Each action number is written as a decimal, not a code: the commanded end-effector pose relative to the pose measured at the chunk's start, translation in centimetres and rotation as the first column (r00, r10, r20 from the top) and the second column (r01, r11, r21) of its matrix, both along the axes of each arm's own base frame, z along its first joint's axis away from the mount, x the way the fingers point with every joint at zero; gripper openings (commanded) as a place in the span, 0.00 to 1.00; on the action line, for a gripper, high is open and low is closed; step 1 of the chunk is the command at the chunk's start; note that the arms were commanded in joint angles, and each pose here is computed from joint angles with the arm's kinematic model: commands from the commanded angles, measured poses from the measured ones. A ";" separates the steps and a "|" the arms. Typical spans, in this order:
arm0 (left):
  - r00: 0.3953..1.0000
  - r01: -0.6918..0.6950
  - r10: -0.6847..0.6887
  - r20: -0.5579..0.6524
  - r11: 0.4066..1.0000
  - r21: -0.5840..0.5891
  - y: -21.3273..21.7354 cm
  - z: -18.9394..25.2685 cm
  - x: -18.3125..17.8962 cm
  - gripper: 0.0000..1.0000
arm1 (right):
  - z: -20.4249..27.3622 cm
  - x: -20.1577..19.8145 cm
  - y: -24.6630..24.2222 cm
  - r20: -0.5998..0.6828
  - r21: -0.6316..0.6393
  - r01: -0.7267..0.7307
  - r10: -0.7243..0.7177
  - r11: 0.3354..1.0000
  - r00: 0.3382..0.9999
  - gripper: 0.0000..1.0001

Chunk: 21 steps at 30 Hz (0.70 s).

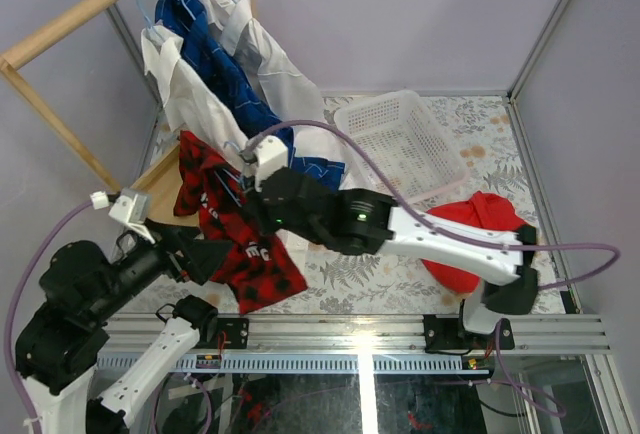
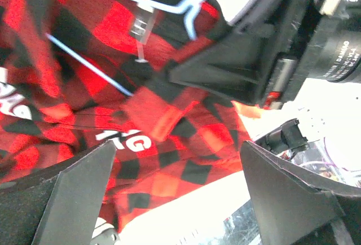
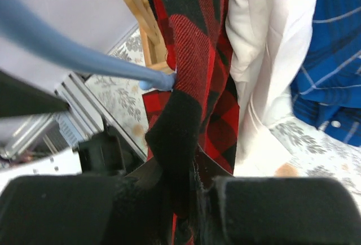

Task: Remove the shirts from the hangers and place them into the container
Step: Pick up the hanger from the clothesline.

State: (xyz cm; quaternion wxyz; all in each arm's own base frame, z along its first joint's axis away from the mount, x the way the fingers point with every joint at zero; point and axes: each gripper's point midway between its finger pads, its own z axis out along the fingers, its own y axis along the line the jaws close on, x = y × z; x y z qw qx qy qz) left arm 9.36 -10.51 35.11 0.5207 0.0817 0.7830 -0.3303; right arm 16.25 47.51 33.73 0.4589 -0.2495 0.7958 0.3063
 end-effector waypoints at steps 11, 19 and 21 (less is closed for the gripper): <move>0.944 -0.106 0.154 0.291 0.979 -0.175 2.4 8.9 -0.2 1.00 | 17.3 -5.9 -20.9 0.515 0.012 -0.327 0.275 0.945 0.812 0.00; 0.955 -0.049 0.097 0.280 0.984 -0.172 0.5 9.2 1.6 1.00 | 19.1 -3.4 -24.3 0.621 -0.239 -0.193 0.303 0.952 0.723 0.00; 0.959 -0.015 0.063 0.277 0.985 -0.172 -0.4 8.8 2.0 1.00 | 18.0 -3.6 -23.9 0.606 -0.293 -0.215 0.354 0.932 0.712 0.00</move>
